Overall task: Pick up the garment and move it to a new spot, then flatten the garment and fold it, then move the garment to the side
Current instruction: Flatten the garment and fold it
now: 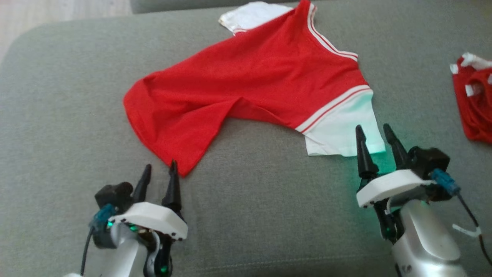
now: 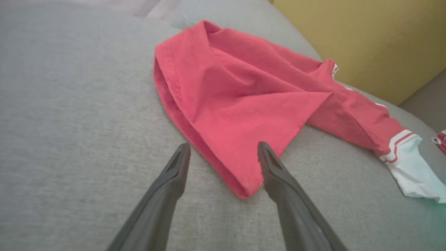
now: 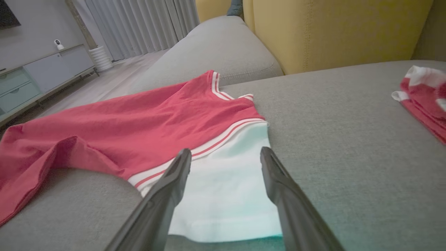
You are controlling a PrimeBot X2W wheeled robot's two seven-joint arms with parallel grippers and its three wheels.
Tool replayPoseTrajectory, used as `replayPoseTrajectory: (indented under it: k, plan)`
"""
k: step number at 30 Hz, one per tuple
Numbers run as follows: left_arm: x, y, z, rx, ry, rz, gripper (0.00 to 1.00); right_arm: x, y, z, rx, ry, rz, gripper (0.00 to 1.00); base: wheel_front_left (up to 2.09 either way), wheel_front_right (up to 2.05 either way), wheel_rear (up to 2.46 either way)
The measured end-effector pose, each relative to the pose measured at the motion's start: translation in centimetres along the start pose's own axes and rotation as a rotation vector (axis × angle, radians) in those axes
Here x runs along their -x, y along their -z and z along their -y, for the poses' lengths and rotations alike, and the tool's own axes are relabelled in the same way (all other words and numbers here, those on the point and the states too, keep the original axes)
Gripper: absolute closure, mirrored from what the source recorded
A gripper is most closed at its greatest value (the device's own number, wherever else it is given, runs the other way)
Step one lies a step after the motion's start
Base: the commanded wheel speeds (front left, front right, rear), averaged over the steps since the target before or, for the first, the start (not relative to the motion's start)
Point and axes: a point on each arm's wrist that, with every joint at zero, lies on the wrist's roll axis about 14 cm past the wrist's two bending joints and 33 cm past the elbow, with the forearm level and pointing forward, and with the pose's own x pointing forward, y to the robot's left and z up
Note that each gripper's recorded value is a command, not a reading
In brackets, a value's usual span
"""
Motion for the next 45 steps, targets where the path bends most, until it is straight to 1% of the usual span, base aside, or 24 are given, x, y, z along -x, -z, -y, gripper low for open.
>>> replayPoseTrajectory:
  k: [2, 7, 12, 13, 14, 15, 18, 23, 27, 28, 29, 30, 35, 37, 39, 41, 44, 45]
  plan:
    - [-0.2, 1.3, 0.7, 0.020, 0.025, -0.044, 0.00, 0.0, 0.2, 0.6, 0.001, 0.017, -0.006, 0.00, 0.00, 0.00, 0.00]
    - [-0.5, 3.0, 1.4, 0.053, 0.037, -0.099, 0.00, 0.0, 0.6, 1.8, 0.007, 0.048, -0.018, 0.00, 0.00, 0.00, 0.00]
    - [-1.4, 3.1, 1.8, 0.063, 0.043, -0.101, 0.00, 0.0, 1.1, 2.7, 0.012, 0.073, -0.031, 0.00, 0.00, 0.00, 0.00]
    - [-1.6, 3.1, 1.7, 0.068, 0.042, -0.102, 0.25, 0.0, 1.1, 2.8, 0.011, 0.078, -0.031, 0.00, 0.00, 0.00, 0.00]
    - [-1.7, 3.1, 1.7, 0.070, 0.040, -0.103, 0.78, -0.1, 1.0, 3.0, 0.013, 0.082, -0.029, 0.00, 0.00, 0.00, 0.00]
    - [-1.8, 3.2, 1.6, 0.072, 0.038, -0.108, 1.00, -0.2, 1.0, 3.2, 0.016, 0.086, -0.029, 0.00, 0.00, 0.00, 0.00]
    - [-1.9, 3.9, 1.6, 0.067, 0.044, -0.130, 1.00, -0.2, 1.6, 3.7, 0.023, 0.100, -0.052, 0.00, 0.00, 0.00, 0.00]
    - [-1.8, 3.9, 1.5, 0.064, 0.050, -0.132, 1.00, 0.1, 3.9, 3.9, 0.021, 0.111, -0.125, 0.00, 0.00, 0.00, 0.00]
    - [-1.8, 3.8, 1.1, 0.062, 0.038, -0.127, 1.00, 0.0, 5.7, 4.0, 0.043, 0.108, -0.192, 0.00, 0.00, 0.00, 0.00]
    - [-1.8, 3.8, 1.0, 0.063, 0.034, -0.126, 1.00, -0.3, 5.9, 3.9, 0.054, 0.103, -0.199, 0.26, 0.00, 0.00, 0.00]
    - [-1.7, 3.7, 0.9, 0.062, 0.030, -0.125, 1.00, -0.6, 5.8, 3.9, 0.053, 0.103, -0.201, 0.79, 0.00, 0.00, 0.00]
    - [-1.7, 3.7, 0.7, 0.062, 0.026, -0.122, 1.00, -0.9, 5.7, 3.8, 0.054, 0.098, -0.200, 1.00, 0.00, 0.00, 0.00]
    - [-1.8, 2.4, -0.1, 0.058, 0.004, -0.081, 1.00, -1.5, 4.8, 3.3, 0.023, 0.094, -0.174, 1.00, 0.00, 0.00, 0.00]
    - [-2.0, 0.8, -0.1, 0.044, 0.006, -0.032, 1.00, -1.7, 3.2, 3.0, -0.001, 0.089, -0.119, 1.00, 0.00, 0.00, 0.00]
    - [-2.3, -1.4, 0.1, 0.018, 0.024, 0.036, 1.00, -2.4, -0.1, 2.7, -0.018, 0.076, -0.012, 1.00, 0.00, 0.00, 0.00]
    - [-2.8, -4.9, -0.1, -0.018, 0.026, 0.136, 1.00, -2.9, -4.6, 2.6, -0.030, 0.061, 0.120, 1.00, 0.00, 0.00, 0.00]
    - [-3.4, -12.1, 0.0, -0.071, 0.046, 0.332, 1.00, -2.7, -12.0, 2.4, -0.055, 0.035, 0.330, 1.00, 0.00, 0.00, 0.00]
    - [-3.3, -14.6, 0.4, -0.113, 0.066, 0.395, 1.00, -2.4, -14.7, 2.3, -0.071, 0.023, 0.406, 1.00, 0.00, 0.00, 0.00]
